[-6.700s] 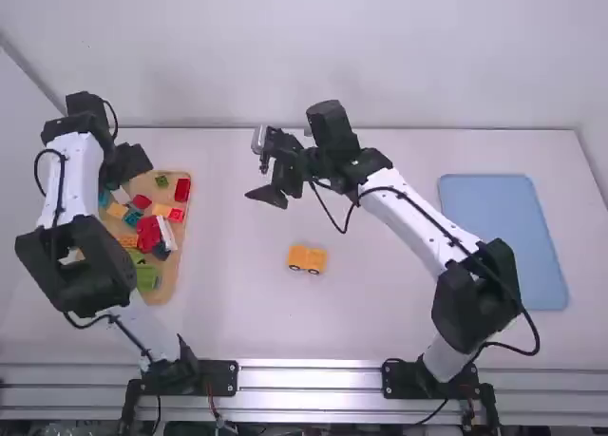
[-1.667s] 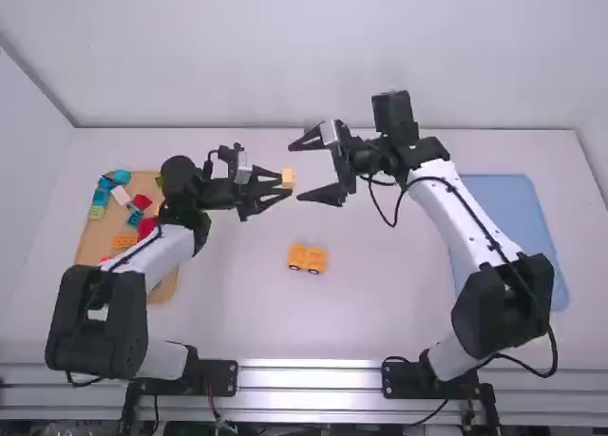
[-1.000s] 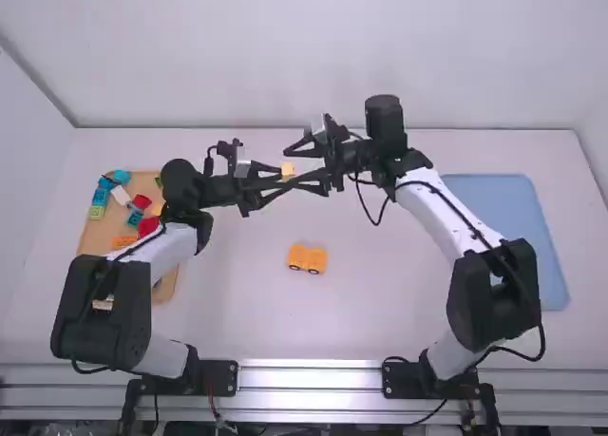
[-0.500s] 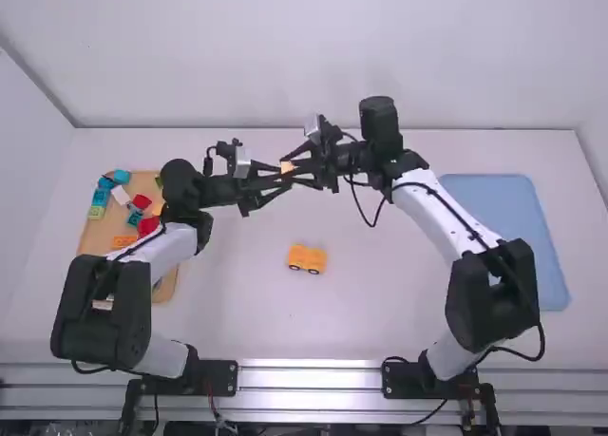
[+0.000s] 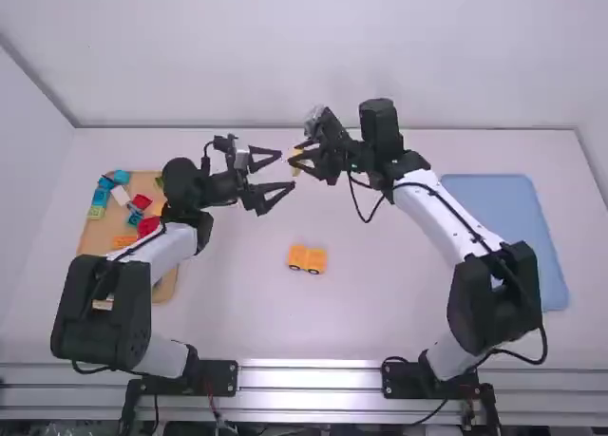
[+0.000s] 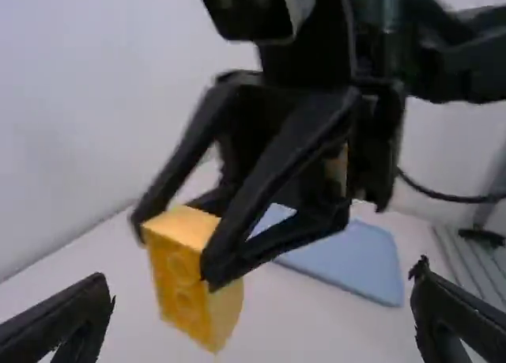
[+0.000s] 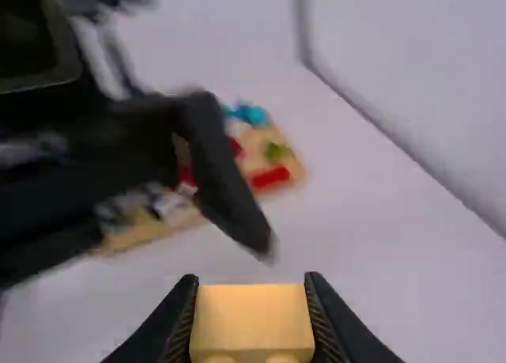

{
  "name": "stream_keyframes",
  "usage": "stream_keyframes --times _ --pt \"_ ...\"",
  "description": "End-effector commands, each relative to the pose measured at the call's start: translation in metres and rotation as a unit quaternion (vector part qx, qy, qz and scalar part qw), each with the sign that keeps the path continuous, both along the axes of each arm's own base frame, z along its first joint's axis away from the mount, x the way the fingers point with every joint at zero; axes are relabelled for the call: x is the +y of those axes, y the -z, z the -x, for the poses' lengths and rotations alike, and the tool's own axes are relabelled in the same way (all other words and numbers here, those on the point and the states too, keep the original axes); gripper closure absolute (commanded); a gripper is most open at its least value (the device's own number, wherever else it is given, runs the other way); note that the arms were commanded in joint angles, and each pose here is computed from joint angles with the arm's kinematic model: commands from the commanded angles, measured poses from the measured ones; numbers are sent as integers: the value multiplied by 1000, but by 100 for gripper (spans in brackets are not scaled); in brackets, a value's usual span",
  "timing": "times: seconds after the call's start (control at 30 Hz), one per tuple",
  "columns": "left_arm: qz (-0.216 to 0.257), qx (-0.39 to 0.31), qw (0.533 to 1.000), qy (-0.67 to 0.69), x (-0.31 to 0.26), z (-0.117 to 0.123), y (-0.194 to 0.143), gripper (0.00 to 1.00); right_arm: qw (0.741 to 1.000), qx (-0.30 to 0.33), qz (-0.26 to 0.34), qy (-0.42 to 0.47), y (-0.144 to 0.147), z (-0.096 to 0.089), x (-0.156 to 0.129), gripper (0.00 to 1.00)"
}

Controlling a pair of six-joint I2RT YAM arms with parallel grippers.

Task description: Assemble lego blocks to make yellow taxi

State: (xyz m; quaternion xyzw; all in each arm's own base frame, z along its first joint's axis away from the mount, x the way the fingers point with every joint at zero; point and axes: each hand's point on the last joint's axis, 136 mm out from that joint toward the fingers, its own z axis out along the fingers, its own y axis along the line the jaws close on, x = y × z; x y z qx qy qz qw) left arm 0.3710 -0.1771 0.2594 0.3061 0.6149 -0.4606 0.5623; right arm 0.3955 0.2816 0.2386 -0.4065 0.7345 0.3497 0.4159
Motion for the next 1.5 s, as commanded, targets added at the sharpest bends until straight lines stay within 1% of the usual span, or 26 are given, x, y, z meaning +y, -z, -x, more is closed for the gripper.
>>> stream_keyframes --times 0.0,0.03,0.07,0.1,0.13,0.17,0.2,0.23,0.27,0.3,0.33,0.37,0.4,0.47,0.63,0.7,0.87,0.93,0.97,1.03,1.1,1.2,1.3,1.4,1.43,1.47 --pt "9 29 998 -61 9 -20 3 1 976 -49 97 187 -18 -25 -47 85" --pt "5 52 997 -65 12 -21 13 1 964 -42 141 222 -10 -20 -60 85" --pt "-1 57 996 -69 14 -21 18 1 957 -36 167 234 -4 -15 -67 85" --pt "-8 55 996 -73 15 -22 22 1 948 -25 208 239 7 -4 -75 86" --pt "-15 59 995 -81 17 -24 27 1 943 -11 237 234 17 6 -80 86" --pt "-26 49 995 -80 15 -23 30 1 936 11 271 223 31 20 -85 87" --pt "-43 29 996 -70 12 -20 33 1 929 45 305 206 50 36 -90 88" --pt "-48 22 996 -66 11 -19 34 1 927 53 313 199 55 41 -90 89" --pt "-62 3 997 -46 7 -13 37 1 920 76 345 172 73 55 -93 92" --pt "-76 -17 997 -24 3 -6 40 1 908 100 378 148 95 66 -99 93" --pt "-77 -20 997 -22 3 -5 40 1 907 102 382 144 97 68 -99 94" --pt "-87 -33 996 -12 2 -2 43 1 899 112 406 119 113 75 -101 94" --pt "-95 -38 995 -7 1 0 46 1 889 115 438 74 134 86 -103 93" --pt "-98 -32 995 -11 5 -2 50 1 877 108 467 23 156 96 -104 93" --pt "-106 -13 994 -39 12 -10 57 1 860 87 501 -51 197 113 -101 96" --pt "-110 -8 993 -50 14 -13 60 1 860 73 501 -72 210 118 -98 96" --pt "-109 -6 993 -51 15 -13 60 1 862 73 496 -78 222 123 -100 96" --pt "-110 -2 993 -48 13 -12 61 1 871 86 475 -88 223 126 -97 97" --pt "-111 3 993 -48 13 -11 63 1 879 96 459 -89 223 126 -96 100" --pt "-111 5 993 -48 13 -11 64 1 883 104 450 -87 225 125 -96 100" --pt "-112 11 993 -47 13 -11 66 1 883 117 448 -76 232 121 -101 100" --pt "-112 15 992 -47 13 -10 67 1 877 126 457 -82 241 122 -105 100" --pt "-112 17 992 -47 13 -10 68 1 873 127 461 -92 245 124 -100 95" --pt "-112 17 992 -47 13 -10 68 1 864 131 472 -118 250 129 -97 91" --pt "-112 17 992 -47 13 -10 68 1 858 136 480 -123 252 130 -96 83" --pt "-112 17 992 -47 13 -10 68 1 855 137 485 -121 254 129 -97 82"
